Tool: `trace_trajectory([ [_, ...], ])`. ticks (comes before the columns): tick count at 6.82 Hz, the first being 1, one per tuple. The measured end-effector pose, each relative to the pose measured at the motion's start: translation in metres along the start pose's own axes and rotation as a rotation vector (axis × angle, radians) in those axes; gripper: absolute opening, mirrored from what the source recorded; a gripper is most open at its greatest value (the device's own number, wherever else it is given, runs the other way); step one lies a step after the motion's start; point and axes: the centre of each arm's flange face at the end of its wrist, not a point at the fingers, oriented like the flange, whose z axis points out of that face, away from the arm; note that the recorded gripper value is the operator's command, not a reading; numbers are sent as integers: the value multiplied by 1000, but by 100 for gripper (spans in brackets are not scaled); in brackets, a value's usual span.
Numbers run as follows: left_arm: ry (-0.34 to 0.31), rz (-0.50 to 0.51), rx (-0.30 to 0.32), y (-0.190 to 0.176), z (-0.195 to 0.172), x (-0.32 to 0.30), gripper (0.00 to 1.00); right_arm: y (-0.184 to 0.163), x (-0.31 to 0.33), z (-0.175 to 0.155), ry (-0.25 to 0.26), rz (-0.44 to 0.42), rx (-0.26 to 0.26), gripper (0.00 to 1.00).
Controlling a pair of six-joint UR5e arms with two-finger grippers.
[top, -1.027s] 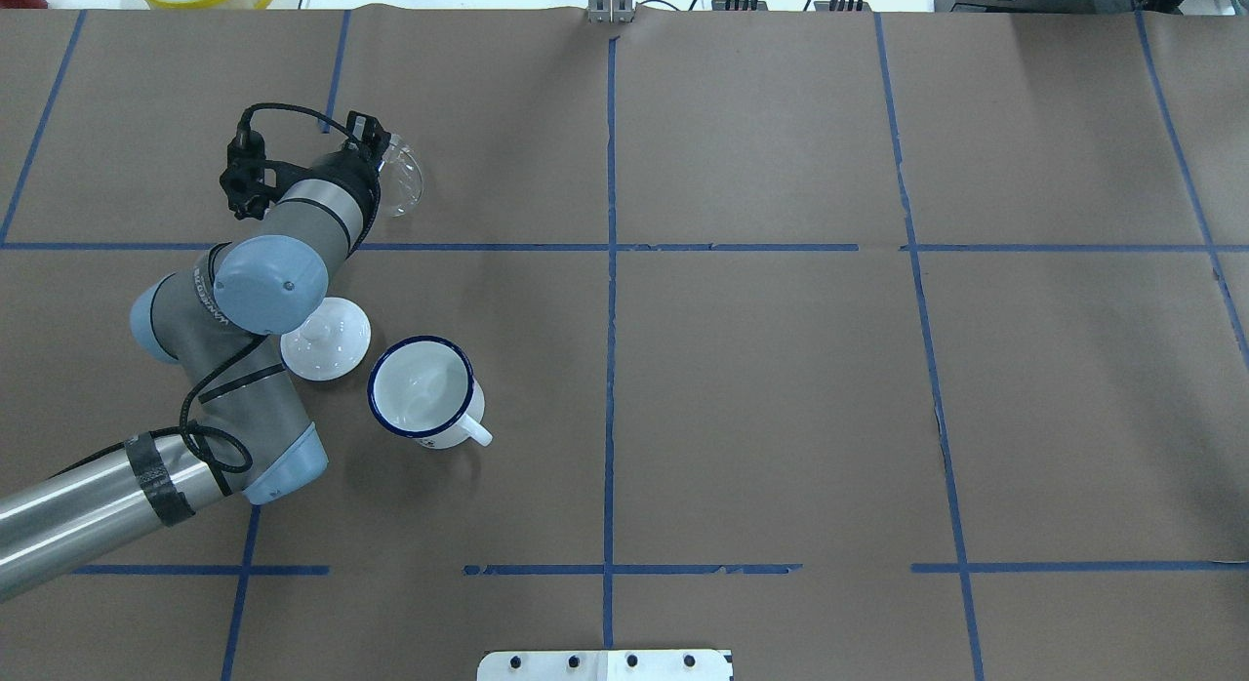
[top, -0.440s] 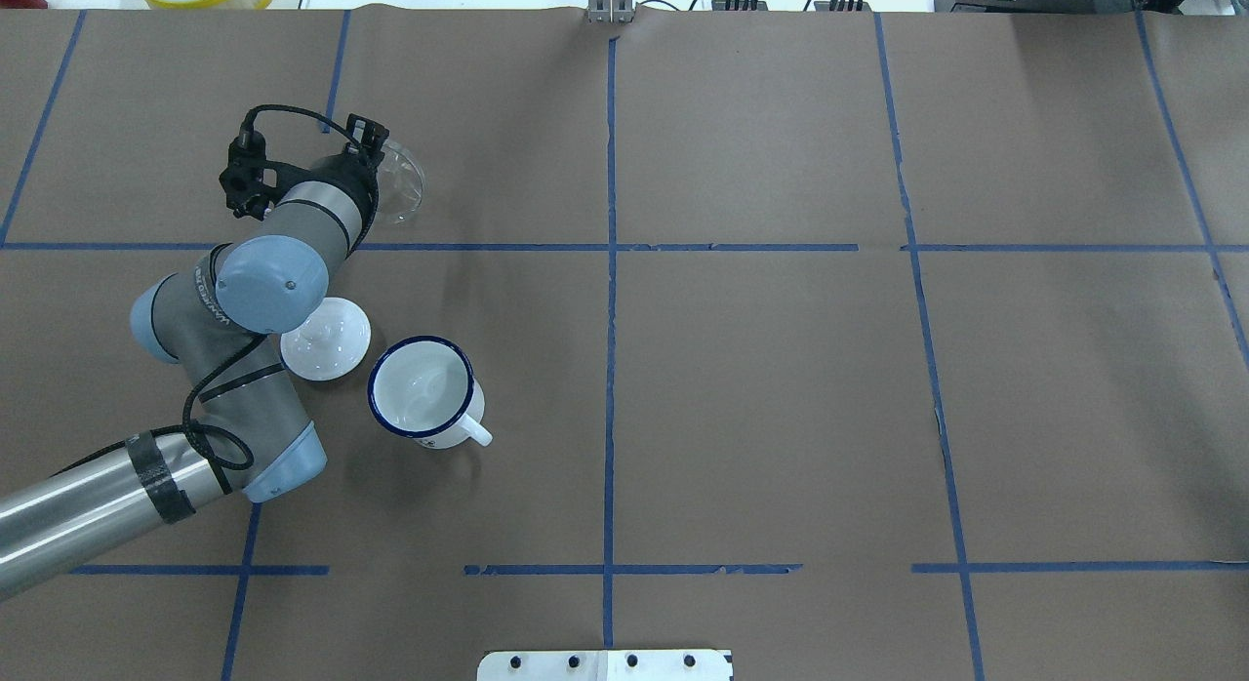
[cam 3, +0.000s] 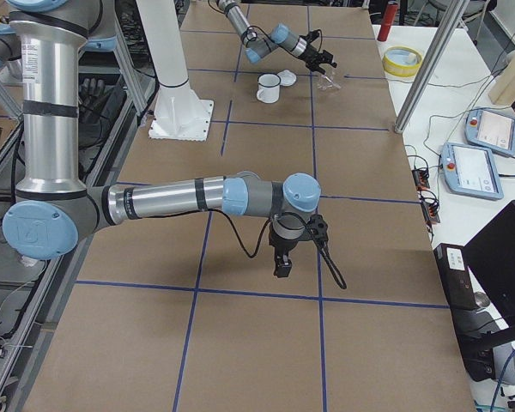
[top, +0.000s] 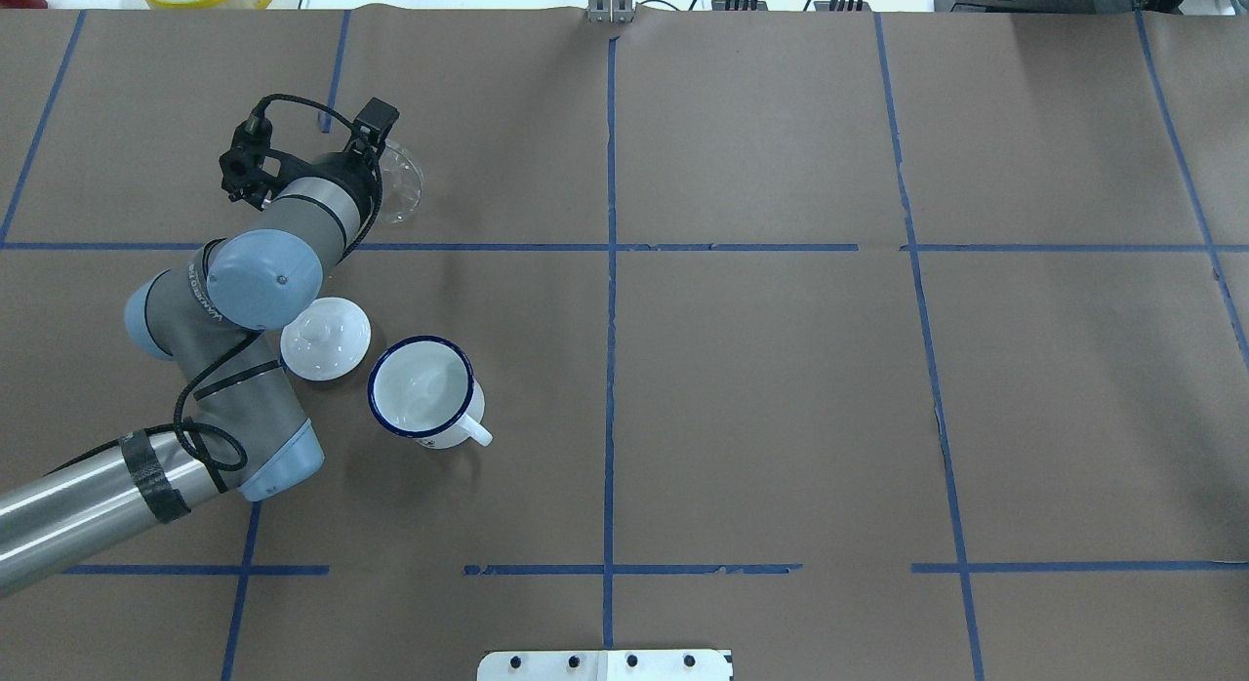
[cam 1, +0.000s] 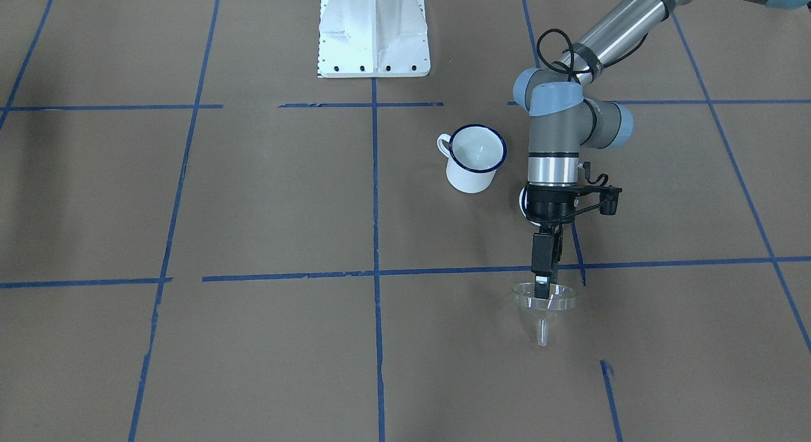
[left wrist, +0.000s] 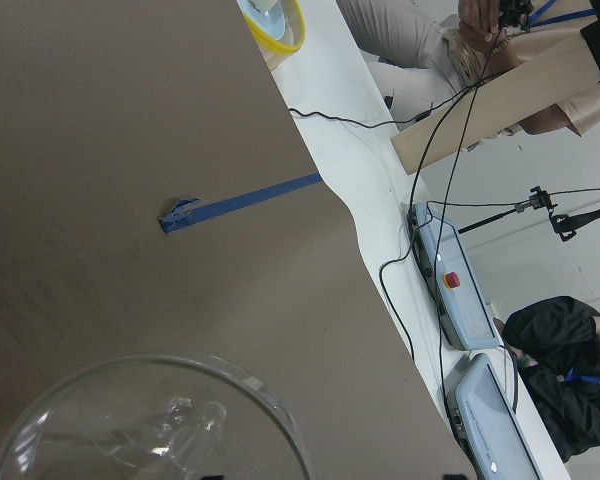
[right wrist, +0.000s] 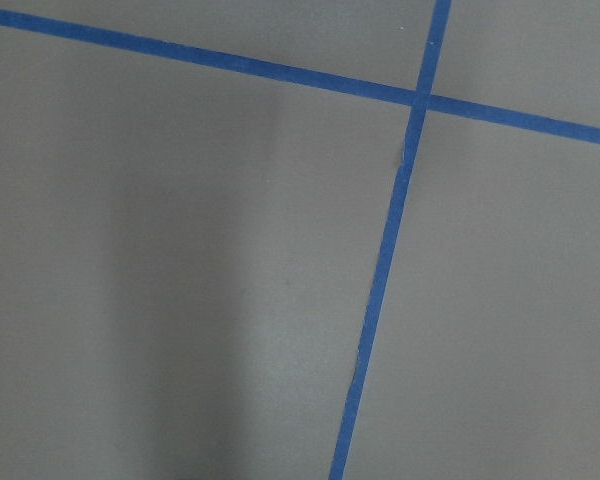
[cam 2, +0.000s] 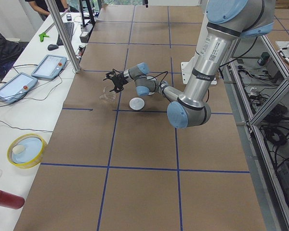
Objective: Remove funnel from cup
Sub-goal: 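Lower the glass funnel onto the table and open the left gripper, then move the left gripper over the white lid and grasp its knob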
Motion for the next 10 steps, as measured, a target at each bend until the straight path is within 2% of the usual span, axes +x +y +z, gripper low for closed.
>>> trace_trajectory([
  [2, -79, 133, -149, -6, -34, 8, 100, 0, 0, 0, 0, 0, 0, 100],
  [5, -236, 386, -395, -44, -83, 9, 100, 0, 0, 0, 0, 0, 0, 100],
  [7, -278, 568, -565, -80, -103, -12, 100, 0, 0, 0, 0, 0, 0, 100],
  [8, -299, 633, -624, -94, -107, -26, 100, 0, 0, 0, 0, 0, 0, 100],
  [10, -396, 726, -667, -95, -102, -42, 100, 0, 0, 0, 0, 0, 0, 100],
])
